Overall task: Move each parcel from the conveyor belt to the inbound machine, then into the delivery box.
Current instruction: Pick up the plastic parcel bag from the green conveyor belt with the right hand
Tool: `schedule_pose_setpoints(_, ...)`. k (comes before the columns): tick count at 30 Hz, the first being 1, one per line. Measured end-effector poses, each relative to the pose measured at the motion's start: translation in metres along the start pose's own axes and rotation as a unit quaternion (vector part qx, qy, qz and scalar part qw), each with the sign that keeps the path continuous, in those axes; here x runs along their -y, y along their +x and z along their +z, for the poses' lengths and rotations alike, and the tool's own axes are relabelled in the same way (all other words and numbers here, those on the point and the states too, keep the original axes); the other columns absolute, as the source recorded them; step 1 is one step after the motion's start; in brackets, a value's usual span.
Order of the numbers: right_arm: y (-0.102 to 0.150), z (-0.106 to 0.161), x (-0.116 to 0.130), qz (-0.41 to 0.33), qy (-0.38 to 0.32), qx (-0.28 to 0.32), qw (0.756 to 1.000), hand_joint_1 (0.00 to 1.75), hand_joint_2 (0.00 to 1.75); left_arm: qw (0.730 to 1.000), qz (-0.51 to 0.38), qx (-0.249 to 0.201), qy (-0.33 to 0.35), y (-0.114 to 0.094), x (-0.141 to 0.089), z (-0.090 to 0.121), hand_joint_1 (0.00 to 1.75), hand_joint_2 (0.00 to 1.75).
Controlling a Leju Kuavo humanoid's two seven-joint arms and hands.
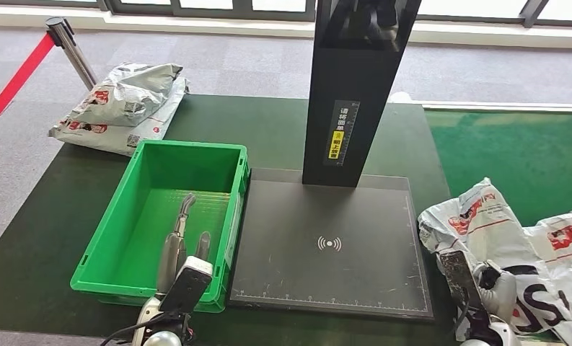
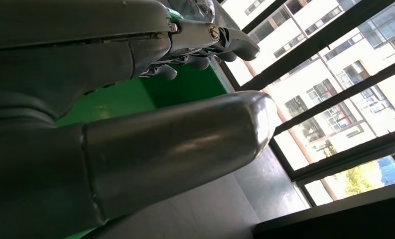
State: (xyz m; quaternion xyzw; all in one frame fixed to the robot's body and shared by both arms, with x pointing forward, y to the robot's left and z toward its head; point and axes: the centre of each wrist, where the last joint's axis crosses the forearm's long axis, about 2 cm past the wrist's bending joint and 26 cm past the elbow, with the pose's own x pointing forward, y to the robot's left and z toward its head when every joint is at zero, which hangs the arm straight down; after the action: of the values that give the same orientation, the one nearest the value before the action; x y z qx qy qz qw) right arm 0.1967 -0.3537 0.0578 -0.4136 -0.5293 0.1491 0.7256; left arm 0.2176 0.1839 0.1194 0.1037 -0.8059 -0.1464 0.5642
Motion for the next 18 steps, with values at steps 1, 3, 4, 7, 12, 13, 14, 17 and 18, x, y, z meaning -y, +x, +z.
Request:
schedule_pose_setpoints(1, 0.003, 0.001, 0.002, -0.009, -0.004, 0.007, 1.000, 1.75, 1.75, 1.000, 0.000, 0.000, 0.000, 0.000, 0.000, 0.000, 0.00, 0.00)
schedule_pose_setpoints(3, 0.008, 0.002, 0.005, -0.020, -0.012, 0.017, 1.000, 1.75, 1.75, 1.000, 0.000, 0.000, 0.000, 0.000, 0.000, 0.000, 0.00, 0.00)
schedule_pose_setpoints(4, 0.010, 0.003, 0.006, -0.026, -0.014, 0.022, 0.999, 1.75, 1.75, 1.000, 0.000, 0.000, 0.000, 0.000, 0.000, 0.000, 0.00, 0.00)
schedule_pose_setpoints(7, 0.017, 0.004, 0.009, -0.059, -0.023, 0.043, 0.997, 1.75, 1.75, 1.000, 0.000, 0.000, 0.001, 0.000, -0.001, 0.000, 0.00, 0.00)
schedule_pose_setpoints(12, 0.033, 0.002, 0.008, -0.178, 0.002, 0.084, 0.980, 1.75, 1.75, 1.000, 0.007, 0.001, 0.008, -0.001, -0.003, -0.001, 0.00, 0.00)
schedule_pose_setpoints(13, 0.035, 0.001, 0.007, -0.208, 0.009, 0.093, 0.974, 1.75, 1.75, 1.000, 0.009, 0.002, 0.009, -0.001, -0.003, -0.001, 0.00, 0.00)
schedule_pose_setpoints(14, 0.038, 0.000, 0.005, -0.228, 0.013, 0.101, 0.968, 1.75, 1.75, 1.000, 0.010, 0.003, 0.009, -0.002, -0.003, -0.001, 0.00, 0.00)
schedule_pose_setpoints(17, 0.043, -0.003, 0.000, -0.269, 0.022, 0.120, 0.955, 1.75, 1.75, 1.000, 0.011, 0.006, 0.009, -0.002, -0.003, -0.003, 0.00, 0.00)
schedule_pose_setpoints(18, 0.045, -0.003, -0.002, -0.290, 0.029, 0.128, 0.948, 1.75, 1.75, 1.000, 0.011, 0.007, 0.009, -0.002, -0.003, -0.003, 0.00, 0.00)
